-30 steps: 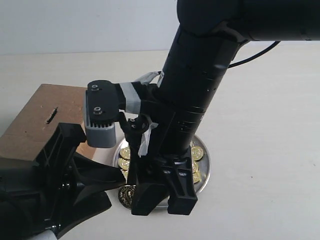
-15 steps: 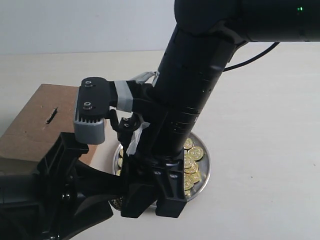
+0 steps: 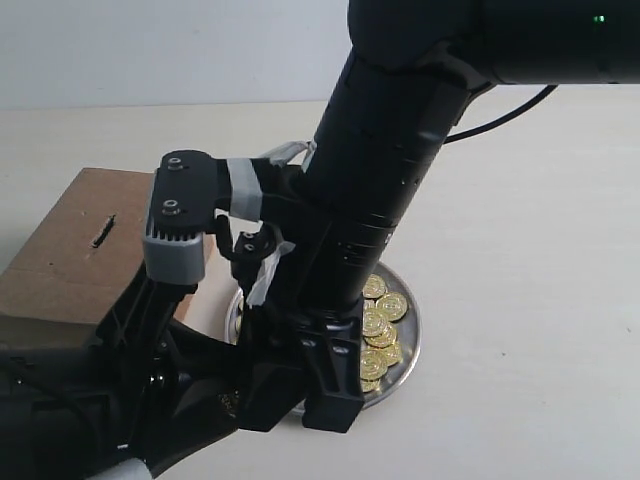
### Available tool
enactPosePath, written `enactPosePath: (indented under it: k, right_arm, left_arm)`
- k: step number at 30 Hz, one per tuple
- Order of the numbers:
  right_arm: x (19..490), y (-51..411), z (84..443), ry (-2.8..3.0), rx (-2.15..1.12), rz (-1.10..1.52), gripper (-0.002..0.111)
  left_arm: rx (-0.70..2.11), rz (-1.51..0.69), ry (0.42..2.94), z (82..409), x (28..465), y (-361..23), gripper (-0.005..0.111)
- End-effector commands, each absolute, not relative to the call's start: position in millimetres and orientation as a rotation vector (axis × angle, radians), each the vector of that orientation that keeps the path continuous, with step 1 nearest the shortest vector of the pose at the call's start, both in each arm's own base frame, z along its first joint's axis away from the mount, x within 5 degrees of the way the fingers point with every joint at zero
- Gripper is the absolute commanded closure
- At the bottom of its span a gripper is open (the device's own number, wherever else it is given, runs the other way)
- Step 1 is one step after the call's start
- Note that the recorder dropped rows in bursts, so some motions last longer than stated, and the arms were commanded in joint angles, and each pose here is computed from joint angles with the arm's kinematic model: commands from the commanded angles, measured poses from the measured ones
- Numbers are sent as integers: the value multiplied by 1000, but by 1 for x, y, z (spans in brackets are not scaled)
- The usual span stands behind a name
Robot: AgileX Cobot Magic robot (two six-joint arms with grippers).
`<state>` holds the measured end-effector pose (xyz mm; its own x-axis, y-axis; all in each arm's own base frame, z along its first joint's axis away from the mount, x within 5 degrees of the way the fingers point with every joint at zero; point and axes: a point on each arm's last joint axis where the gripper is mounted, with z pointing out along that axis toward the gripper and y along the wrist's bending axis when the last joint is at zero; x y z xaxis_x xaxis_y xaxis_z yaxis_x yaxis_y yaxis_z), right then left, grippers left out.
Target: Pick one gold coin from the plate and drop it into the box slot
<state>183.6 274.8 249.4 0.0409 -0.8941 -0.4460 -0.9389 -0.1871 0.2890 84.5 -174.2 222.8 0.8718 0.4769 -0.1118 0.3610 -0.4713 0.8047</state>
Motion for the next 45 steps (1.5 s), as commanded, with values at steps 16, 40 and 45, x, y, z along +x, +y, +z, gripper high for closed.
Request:
enactPosePath:
  k: [16,40,45]
  right_arm:
    - [184,276,253,1935,-2187,844,69]
    - [184,276,253,1938,-2185,844,69]
    - [184,276,253,1938,-2185,844,69]
  left_arm:
    - [2054,152,718,226,92,-169,75]
    - [2013,176,724,222,86,-156,79]
    - [2008,181,722,222,87,-156,80]
